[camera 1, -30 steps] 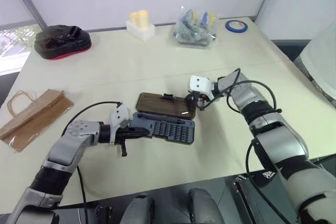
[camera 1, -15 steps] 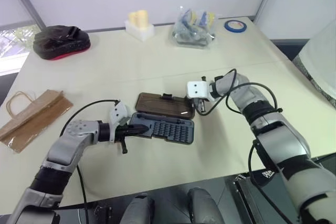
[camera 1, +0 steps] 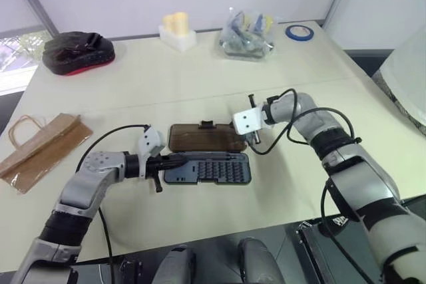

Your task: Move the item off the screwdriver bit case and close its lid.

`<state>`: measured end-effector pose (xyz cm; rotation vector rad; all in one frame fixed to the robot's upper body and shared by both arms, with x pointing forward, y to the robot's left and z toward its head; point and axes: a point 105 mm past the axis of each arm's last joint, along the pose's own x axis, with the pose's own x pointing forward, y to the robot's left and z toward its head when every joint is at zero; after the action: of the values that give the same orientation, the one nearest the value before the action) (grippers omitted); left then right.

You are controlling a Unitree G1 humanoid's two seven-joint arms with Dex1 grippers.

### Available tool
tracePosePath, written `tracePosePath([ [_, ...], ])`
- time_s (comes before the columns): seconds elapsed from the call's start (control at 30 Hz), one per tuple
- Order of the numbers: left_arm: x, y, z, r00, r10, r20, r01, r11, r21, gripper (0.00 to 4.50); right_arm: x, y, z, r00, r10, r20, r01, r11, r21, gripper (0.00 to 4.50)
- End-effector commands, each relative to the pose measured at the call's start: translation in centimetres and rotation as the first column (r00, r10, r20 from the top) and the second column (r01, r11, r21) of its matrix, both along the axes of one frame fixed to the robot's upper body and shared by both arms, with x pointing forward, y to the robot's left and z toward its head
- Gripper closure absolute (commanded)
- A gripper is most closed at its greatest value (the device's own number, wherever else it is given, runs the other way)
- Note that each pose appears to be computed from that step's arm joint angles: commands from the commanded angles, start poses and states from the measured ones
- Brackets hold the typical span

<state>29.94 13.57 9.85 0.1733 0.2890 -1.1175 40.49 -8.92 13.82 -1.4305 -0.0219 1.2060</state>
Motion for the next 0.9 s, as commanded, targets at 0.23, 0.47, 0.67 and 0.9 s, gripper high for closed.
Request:
tracePosePath([
  [0.23,4.1,2.2,5.0,0.967,0.243,0.074,-0.223,0.952,-0.207,4.5,-1.0,0.4,1.1,0.989,0.064,0.134,-0.064,0.998,-0.004,4.41],
  [0.47,5.7,4.2,6.7,0.934,0.352,0.054,-0.324,0.902,-0.285,4.5,-1.6,0.9,1.9,0.98,0.079,0.185,-0.083,0.996,0.013,4.41],
  [0.67,7.3,5.2,6.3,0.905,0.42,0.063,-0.39,0.88,-0.271,4.5,-2.0,1.3,2.4,0.974,0.084,0.21,-0.091,0.996,0.025,4.41],
  [0.9,8.6,4.3,3.0,0.915,0.397,0.067,-0.383,0.909,-0.163,4.5,-2.1,1.5,2.8,0.97,0.081,0.228,-0.09,0.996,0.029,4.41],
])
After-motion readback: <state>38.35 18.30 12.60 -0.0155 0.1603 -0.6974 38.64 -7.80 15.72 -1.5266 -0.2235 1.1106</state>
